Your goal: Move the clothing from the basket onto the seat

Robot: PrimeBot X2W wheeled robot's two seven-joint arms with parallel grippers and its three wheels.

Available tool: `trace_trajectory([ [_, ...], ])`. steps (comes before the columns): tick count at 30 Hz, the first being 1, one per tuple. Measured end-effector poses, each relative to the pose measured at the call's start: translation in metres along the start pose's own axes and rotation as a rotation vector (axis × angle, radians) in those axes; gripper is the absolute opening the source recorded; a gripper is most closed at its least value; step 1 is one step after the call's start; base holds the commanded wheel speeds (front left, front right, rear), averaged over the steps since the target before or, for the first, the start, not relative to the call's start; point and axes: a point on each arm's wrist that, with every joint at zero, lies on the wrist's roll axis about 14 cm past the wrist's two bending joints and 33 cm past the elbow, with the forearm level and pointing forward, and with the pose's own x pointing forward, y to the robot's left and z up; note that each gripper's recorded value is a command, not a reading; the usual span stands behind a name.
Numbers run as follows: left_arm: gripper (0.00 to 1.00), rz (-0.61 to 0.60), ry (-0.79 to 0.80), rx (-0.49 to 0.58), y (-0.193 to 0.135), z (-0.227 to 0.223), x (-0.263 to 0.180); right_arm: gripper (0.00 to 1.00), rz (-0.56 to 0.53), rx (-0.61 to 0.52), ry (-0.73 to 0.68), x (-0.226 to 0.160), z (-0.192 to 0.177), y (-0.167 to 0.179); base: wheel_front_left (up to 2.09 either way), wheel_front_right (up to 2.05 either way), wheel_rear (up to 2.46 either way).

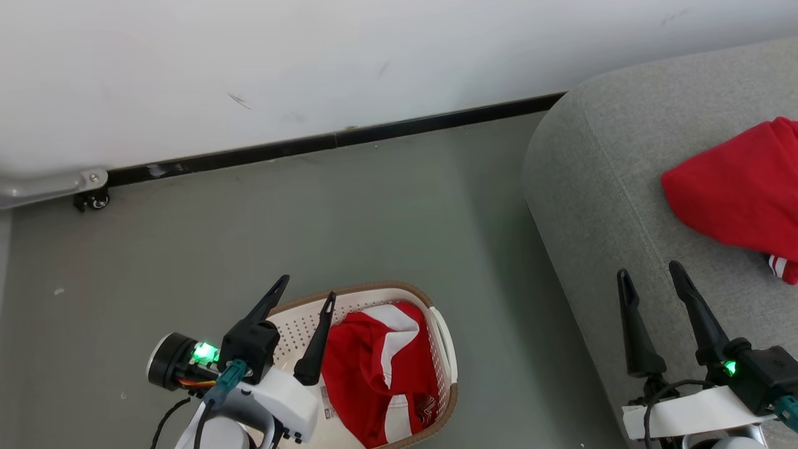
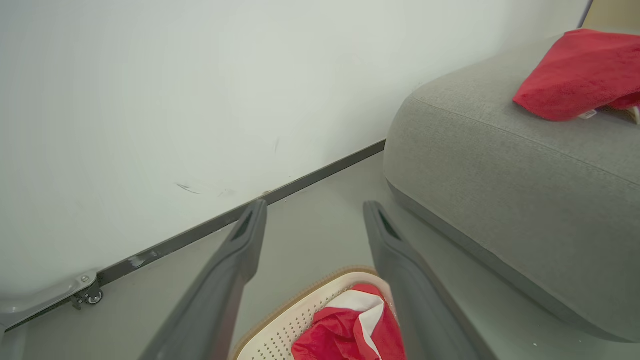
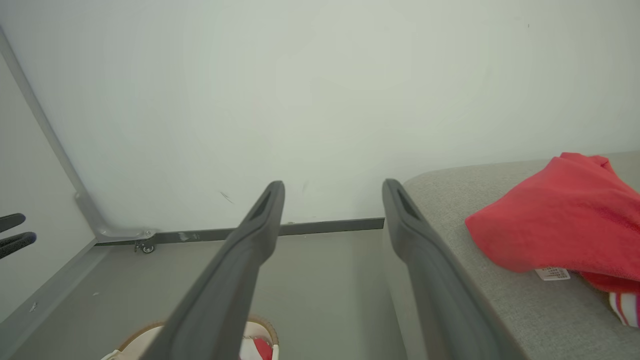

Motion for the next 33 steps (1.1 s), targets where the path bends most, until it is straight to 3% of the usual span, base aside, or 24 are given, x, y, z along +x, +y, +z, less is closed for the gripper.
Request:
trace_trajectory([
  [33,1.00,-0.200,0.308,-0.049,-0.044,-0.125,0.072,1.00,-0.072,-0.044,0.091,0.047,-0.037,-0.025,0.00,0.00,0.00],
])
